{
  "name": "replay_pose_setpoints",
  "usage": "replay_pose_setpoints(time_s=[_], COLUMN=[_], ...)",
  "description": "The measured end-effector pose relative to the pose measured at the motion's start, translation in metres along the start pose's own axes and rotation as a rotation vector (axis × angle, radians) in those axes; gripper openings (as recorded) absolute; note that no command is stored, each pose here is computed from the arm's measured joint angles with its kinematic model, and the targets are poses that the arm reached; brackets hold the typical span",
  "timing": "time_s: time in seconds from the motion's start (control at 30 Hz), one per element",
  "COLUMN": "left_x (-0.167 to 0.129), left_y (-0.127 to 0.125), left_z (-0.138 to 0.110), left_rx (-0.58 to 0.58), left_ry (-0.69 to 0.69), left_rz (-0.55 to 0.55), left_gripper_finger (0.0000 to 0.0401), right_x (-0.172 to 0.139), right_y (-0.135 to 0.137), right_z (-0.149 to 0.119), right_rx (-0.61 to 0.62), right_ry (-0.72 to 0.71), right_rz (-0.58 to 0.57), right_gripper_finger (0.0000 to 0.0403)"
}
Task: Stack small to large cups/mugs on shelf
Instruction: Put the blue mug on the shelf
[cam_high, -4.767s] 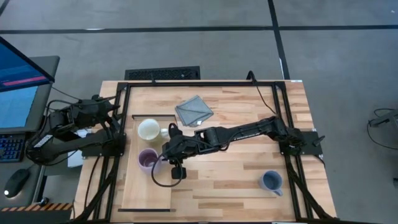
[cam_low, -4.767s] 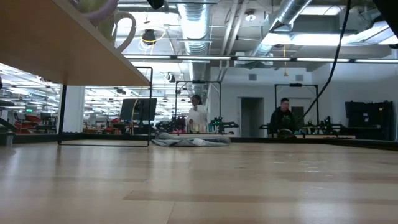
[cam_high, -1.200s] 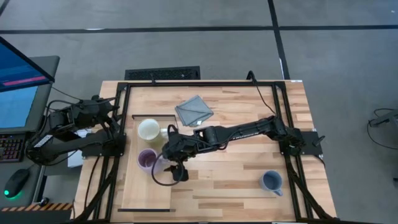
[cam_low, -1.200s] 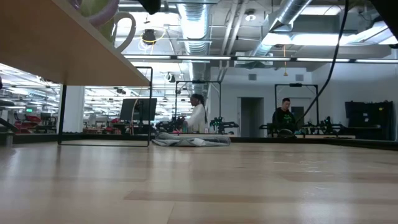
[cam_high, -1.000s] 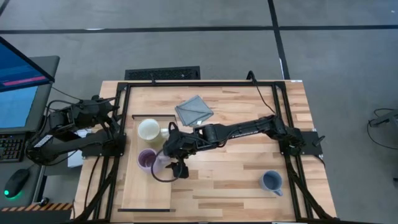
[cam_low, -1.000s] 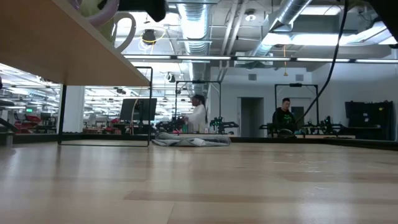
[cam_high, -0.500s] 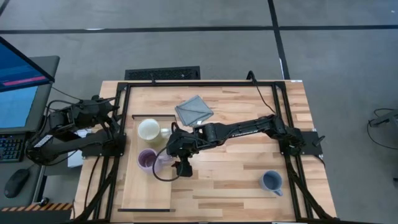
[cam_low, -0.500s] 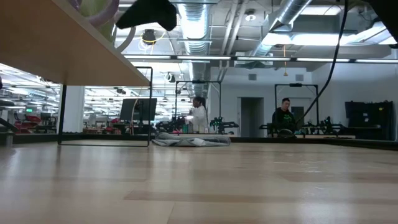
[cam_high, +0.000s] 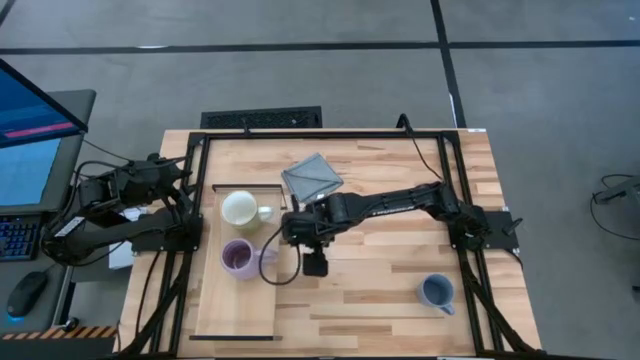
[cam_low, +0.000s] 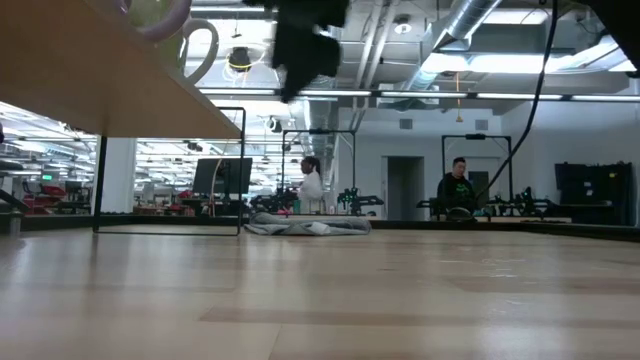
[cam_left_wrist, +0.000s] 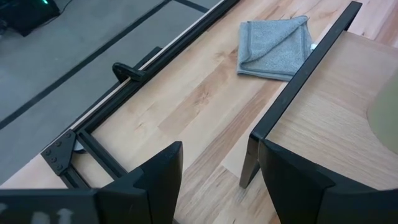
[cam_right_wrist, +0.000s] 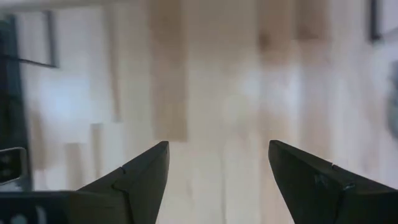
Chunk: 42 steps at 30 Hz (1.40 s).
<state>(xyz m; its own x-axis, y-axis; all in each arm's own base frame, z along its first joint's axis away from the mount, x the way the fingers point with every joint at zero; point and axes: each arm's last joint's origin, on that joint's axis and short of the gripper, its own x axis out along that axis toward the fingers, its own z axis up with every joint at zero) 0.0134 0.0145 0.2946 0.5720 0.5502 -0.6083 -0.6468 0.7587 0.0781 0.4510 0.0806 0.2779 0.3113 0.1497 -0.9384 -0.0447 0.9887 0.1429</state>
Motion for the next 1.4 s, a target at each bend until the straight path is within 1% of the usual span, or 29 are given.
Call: replay_pose_setpoints(time_s=[0.1,0.2,0.3,0.37,0.43,0.5,0.57,0.63,0.7,0.87,0.97,1.07,1.23,1.4], left_x=[0.000,0.000,0.000,0.000,0.000,0.000,0.000,0.000,0.000,0.000,0.000,0.000,0.000,0.000], left_y=[0.000,0.000,0.000,0.000,0.000,0.000,0.000,0.000,0.000,0.000,0.000,0.000,0.000,0.000], left_z=[0.000,-0.001,-0.001,-0.001,-0.001,-0.001,-0.001,-0.001,-0.001,-0.001,-0.001,-0.001,-0.001,-0.001], left_rx=[-0.004,-0.005,-0.005,-0.005,-0.005,-0.006,-0.007,-0.008,-0.014,-0.015,-0.015,-0.015,-0.015,-0.015], left_ry=[0.000,0.011,0.013,0.013,0.013,0.012,0.011,0.011,0.011,0.010,0.011,0.010,0.011,0.011], left_rz=[0.000,0.002,0.002,0.002,0.002,0.002,0.002,0.002,0.002,0.002,0.003,0.003,0.003,0.004], left_gripper_finger=[0.0203,0.0203,0.0203,0.0203,0.0203,0.0203,0.0203,0.0203,0.0203,0.0203,0.0203,0.0203,0.0203,0.0203], right_x=[-0.004,-0.005,-0.014,-0.023,-0.033,-0.045,-0.058,-0.071,-0.084,-0.116,-0.130,-0.140,-0.151,-0.156], right_y=[-0.003,0.000,0.006,0.011,0.017,0.024,0.032,0.038,0.046,0.064,0.075,0.085,0.099,0.106], right_z=[-0.005,-0.010,-0.014,-0.020,-0.022,-0.031,-0.033,-0.041,-0.046,-0.069,-0.080,-0.089,-0.106,-0.128], right_rx=[0.020,-0.003,-0.028,-0.039,-0.052,-0.068,-0.086,-0.087,-0.101,-0.070,-0.060,-0.037,-0.011,0.036], right_ry=[0.035,0.073,0.078,0.098,0.080,0.108,0.059,0.057,0.016,-0.026,-0.074,-0.112,-0.159,-0.181], right_rz=[-0.078,-0.129,-0.129,-0.133,-0.127,-0.129,-0.134,-0.174,-0.202,-0.286,-0.341,-0.375,-0.376,-0.395], right_gripper_finger=[0.0297,0.0297,0.0297,0.0297,0.0297,0.0297,0.0297,0.0297,0.0297,0.0297,0.0297,0.0297,0.0297,0.0297])
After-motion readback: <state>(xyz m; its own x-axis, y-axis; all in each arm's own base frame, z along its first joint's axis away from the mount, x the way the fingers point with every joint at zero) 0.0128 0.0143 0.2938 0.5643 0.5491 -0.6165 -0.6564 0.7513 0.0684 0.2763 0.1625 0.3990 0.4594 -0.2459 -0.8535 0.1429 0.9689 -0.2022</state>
